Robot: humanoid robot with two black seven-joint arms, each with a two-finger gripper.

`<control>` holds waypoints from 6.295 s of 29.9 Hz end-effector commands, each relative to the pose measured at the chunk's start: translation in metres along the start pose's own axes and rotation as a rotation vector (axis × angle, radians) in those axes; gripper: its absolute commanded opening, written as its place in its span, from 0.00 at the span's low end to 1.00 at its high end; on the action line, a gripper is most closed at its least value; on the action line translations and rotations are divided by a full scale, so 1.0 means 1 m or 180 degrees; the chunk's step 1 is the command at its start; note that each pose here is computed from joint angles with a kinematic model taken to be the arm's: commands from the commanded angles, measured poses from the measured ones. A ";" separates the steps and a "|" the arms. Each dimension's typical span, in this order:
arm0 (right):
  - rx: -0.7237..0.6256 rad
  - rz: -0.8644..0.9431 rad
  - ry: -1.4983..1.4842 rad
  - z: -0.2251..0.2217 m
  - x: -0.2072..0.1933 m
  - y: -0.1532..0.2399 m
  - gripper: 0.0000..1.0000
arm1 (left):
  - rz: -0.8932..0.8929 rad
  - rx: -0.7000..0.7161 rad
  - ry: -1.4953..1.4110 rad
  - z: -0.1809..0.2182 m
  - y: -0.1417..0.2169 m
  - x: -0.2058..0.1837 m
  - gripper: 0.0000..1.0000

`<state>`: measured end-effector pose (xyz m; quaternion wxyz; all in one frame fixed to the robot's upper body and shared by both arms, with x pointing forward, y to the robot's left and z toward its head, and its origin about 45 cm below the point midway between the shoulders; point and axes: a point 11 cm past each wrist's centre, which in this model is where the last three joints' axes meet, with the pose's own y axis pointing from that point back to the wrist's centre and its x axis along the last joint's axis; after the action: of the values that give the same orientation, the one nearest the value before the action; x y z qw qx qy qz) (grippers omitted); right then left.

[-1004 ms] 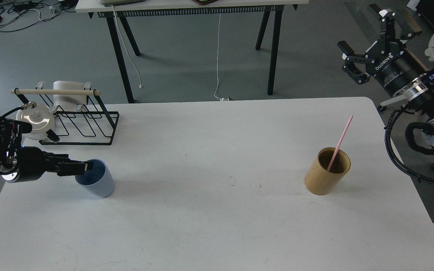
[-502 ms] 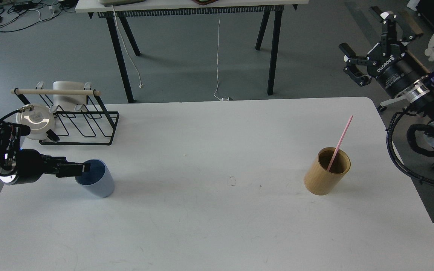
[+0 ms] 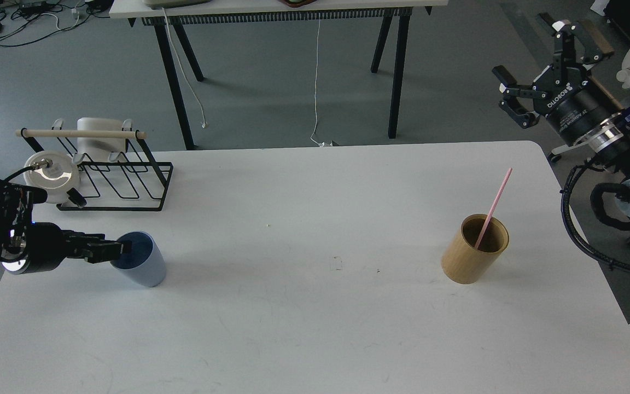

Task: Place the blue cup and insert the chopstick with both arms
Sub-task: 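Close the left gripper around the blue cup, then carry the blue cup with the left gripper toward the table center, then release the blue cup and lift the left gripper away, then reach the right gripper to the pink stick in the tan cup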

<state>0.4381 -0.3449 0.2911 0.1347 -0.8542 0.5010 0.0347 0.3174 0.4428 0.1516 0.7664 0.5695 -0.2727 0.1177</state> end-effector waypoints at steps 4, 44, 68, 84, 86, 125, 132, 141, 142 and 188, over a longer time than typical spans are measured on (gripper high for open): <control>-0.0002 0.0000 0.0000 0.000 0.000 0.000 0.99 | 0.0038 0.0000 -0.0022 0.000 -0.001 -0.001 0.56; 0.0100 0.0386 0.0068 -0.012 0.037 0.016 0.99 | 0.0416 -0.0699 -0.0736 0.104 -0.019 0.099 0.00; 0.0250 0.0786 0.0309 -0.065 0.084 0.058 0.99 | -0.0154 -0.0748 -0.1647 0.205 -0.128 0.111 0.00; 0.0216 0.0806 0.0303 -0.060 0.085 0.060 0.99 | -0.0179 -0.0819 -0.1670 0.216 -0.133 0.107 0.10; 0.0212 0.0810 0.0306 -0.060 0.085 0.061 0.99 | -0.0174 -0.0820 -0.1657 0.216 -0.132 0.108 0.13; -0.0805 0.0586 0.1801 -0.098 0.107 0.110 0.99 | 0.1599 -0.3273 0.2213 0.217 0.002 0.241 0.92; -0.1278 0.0259 0.2302 -0.080 0.102 0.110 0.99 | 0.1500 -0.3215 0.2307 0.214 -0.012 0.224 0.93; -0.1364 -0.0332 0.3283 -0.076 0.057 0.087 0.99 | 0.1496 -0.3160 0.2325 0.208 -0.014 0.220 0.94; -0.1359 -0.0357 0.3383 -0.078 0.054 0.087 0.99 | 0.1491 -0.3155 0.2333 0.207 -0.015 0.219 0.94; -0.1838 -0.1464 0.4294 0.092 0.006 0.122 0.94 | 0.1367 -0.3005 0.2428 0.198 -0.035 0.190 0.94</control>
<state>0.3372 -0.3889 0.1822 -0.4296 -0.7721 0.2539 -0.3934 0.4354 0.2211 0.2696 0.9369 0.0220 -0.1126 0.3303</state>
